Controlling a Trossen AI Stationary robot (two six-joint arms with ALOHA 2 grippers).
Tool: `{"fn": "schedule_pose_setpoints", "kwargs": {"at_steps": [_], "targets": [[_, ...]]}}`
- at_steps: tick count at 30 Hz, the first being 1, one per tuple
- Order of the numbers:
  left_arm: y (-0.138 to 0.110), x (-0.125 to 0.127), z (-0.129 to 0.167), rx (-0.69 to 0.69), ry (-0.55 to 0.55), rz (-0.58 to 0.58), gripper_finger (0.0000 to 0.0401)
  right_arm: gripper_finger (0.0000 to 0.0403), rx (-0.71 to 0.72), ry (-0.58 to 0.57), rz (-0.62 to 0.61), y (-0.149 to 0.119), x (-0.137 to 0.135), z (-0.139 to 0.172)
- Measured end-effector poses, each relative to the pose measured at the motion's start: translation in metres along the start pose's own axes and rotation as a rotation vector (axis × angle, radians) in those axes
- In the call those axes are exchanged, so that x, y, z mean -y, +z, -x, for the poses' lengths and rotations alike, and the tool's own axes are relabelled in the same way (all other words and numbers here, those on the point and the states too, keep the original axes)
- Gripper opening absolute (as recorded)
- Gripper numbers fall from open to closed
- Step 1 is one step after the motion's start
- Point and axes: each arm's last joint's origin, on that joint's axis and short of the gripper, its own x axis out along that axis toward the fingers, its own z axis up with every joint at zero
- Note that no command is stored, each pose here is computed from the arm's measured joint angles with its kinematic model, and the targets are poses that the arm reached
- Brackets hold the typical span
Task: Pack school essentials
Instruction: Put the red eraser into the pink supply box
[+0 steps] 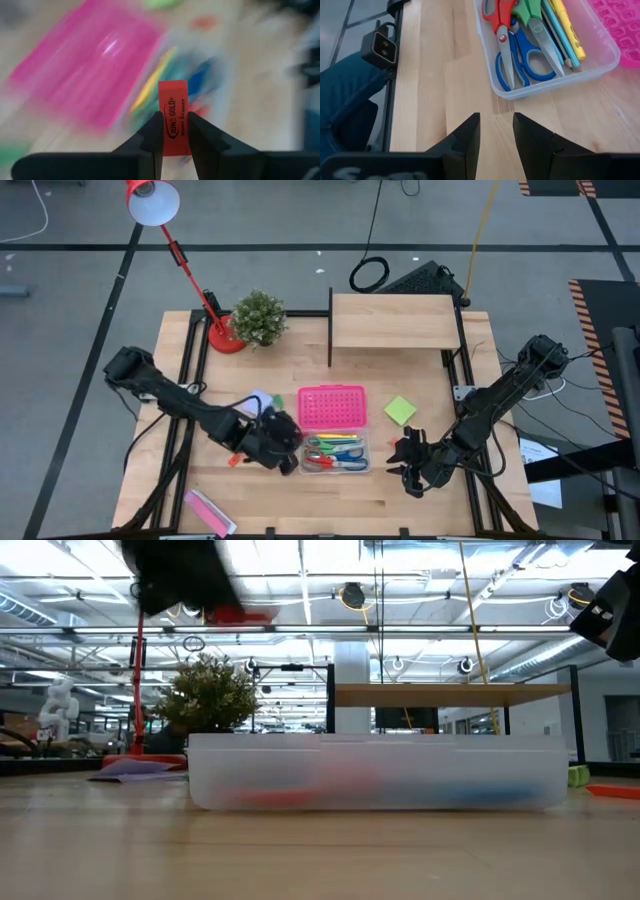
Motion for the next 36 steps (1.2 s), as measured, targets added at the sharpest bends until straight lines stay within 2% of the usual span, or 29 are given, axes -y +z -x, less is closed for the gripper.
{"fn": "schedule_pose_setpoints", "kwargs": {"at_steps": [2, 5, 11, 15, 21, 29, 36], "targets": [[0.011, 0.013, 0.000, 0.065, -0.064, -0.082, 0.0078, 0.0112, -0.002, -0.003, -0.017, 0.000, 0.000, 0.000], [0.019, 0.031, -0.005, 0.116, -0.095, -0.185, 0.0078, 0.0112, -0.024, -0.026, -0.053, -0.003, 0.002, 0.001], [0.009, 0.049, -0.041, 0.081, -0.046, -0.324, 0.0078, 0.0112, -0.090, -0.113, -0.156, -0.014, 0.009, 0.003], [0.002, 0.053, -0.066, 0.051, -0.006, -0.362, 0.0078, 0.0112, -0.116, -0.168, -0.189, -0.019, 0.012, 0.006], [-0.005, 0.049, -0.090, -0.006, 0.008, -0.402, 0.0078, 0.0115, -0.095, -0.204, -0.157, -0.024, 0.013, 0.008], [-0.008, 0.045, -0.101, -0.025, 0.030, -0.470, 0.0078, 0.0153, -0.093, -0.206, -0.207, -0.025, 0.012, 0.009], [-0.013, 0.043, -0.109, -0.047, 0.043, -0.473, 0.0079, 0.0183, -0.087, -0.205, -0.232, -0.025, 0.012, 0.009]]}}
